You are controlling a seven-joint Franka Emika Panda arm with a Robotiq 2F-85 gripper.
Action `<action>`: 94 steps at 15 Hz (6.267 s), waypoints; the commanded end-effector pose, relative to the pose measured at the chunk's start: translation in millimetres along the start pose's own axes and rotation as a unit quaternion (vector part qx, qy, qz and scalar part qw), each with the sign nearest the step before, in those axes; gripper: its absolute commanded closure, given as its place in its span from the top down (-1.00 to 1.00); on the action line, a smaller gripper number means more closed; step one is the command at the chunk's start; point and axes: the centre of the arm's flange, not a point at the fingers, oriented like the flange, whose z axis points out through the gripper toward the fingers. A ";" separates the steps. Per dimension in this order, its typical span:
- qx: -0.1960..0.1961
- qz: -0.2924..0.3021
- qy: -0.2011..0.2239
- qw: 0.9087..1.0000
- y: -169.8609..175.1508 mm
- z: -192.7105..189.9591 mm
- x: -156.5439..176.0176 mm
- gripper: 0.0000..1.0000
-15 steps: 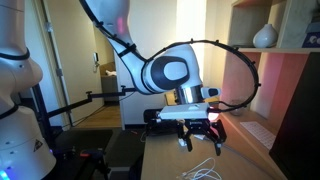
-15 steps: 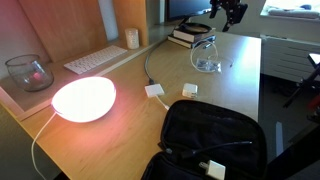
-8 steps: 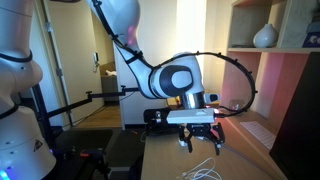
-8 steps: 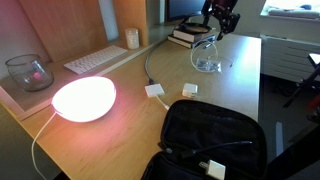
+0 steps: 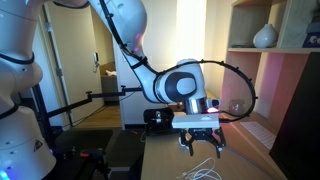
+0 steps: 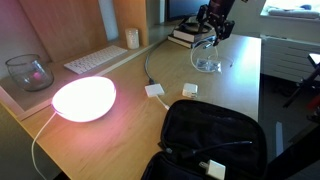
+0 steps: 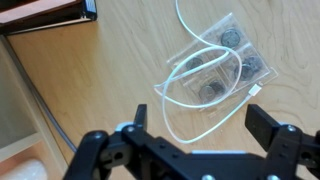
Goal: Put the cord on the right side of the desk
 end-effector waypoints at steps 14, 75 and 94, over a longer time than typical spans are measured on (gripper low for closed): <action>0.043 -0.084 -0.028 0.995 17.5 6.0 15.9 1.00; 0.031 0.386 0.058 0.920 120.3 -107.2 -190.4 -0.96; -0.086 0.490 -0.068 0.865 138.2 -85.9 -263.4 -0.97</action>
